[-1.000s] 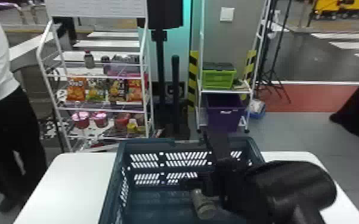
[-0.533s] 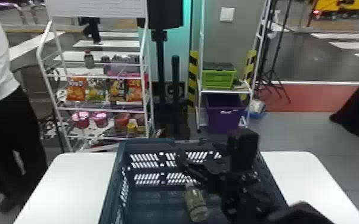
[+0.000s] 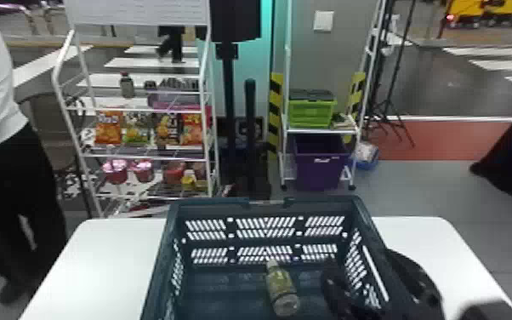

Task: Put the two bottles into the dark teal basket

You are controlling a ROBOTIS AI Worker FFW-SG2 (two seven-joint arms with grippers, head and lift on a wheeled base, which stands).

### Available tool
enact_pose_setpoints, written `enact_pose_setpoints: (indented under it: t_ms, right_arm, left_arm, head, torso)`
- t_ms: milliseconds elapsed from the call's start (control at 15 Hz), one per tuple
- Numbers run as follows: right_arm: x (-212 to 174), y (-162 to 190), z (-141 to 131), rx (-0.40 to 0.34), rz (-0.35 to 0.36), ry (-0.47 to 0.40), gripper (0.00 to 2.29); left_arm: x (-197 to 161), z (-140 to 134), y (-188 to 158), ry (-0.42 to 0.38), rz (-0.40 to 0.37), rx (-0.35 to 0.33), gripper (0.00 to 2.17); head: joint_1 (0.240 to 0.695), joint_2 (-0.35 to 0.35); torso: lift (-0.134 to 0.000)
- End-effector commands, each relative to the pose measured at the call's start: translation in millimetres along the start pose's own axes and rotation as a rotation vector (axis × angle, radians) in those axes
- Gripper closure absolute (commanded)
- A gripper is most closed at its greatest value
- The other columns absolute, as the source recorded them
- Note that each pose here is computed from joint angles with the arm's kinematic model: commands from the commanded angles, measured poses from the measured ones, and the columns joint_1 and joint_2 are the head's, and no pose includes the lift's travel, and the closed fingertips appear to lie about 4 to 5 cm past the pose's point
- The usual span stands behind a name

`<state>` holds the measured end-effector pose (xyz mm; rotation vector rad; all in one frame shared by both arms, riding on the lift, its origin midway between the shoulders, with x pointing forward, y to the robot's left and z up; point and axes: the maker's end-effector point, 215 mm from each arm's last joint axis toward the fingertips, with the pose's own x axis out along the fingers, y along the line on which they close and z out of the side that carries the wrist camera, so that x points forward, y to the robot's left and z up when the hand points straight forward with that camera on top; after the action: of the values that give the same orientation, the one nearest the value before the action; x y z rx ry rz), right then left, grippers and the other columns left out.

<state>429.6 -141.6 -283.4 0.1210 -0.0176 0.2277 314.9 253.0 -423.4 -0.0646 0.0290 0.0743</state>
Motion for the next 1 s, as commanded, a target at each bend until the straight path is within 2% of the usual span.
enact_pose_setpoints:
  t_ms: [0, 200, 467, 667, 933]
  right_arm:
    - [-40, -14, 6, 0.011, -0.04, -0.073, 0.01]
    - [-77, -26, -13, 0.036, -0.086, -0.055, 0.01]
    - [-110, -35, -18, 0.047, -0.124, -0.107, 0.02]
    - [-117, -41, -25, 0.051, -0.14, -0.087, 0.03]
    - [-128, -47, -30, 0.051, -0.158, -0.071, 0.03]
  left_arm:
    - [1, 4, -1, -0.007, 0.0, -0.005, 2.15]
    - [1, 8, -3, -0.015, 0.002, -0.01, 2.15]
    - [0, 17, -3, -0.017, 0.003, -0.005, 2.15]
    - [9, 50, -2, -0.045, -0.004, 0.004, 2.15]
    - [45, 97, 4, -0.054, -0.014, 0.066, 2.15]
  head:
    - [0.499, 0.0]
    - [0.499, 0.0]
    - [0.499, 0.0]
    - [0.499, 0.0]
    - [0.499, 0.0]
  torso:
    - [0.0]
    - [0.0]
    - [0.0]
    - [0.0]
    - [0.0]
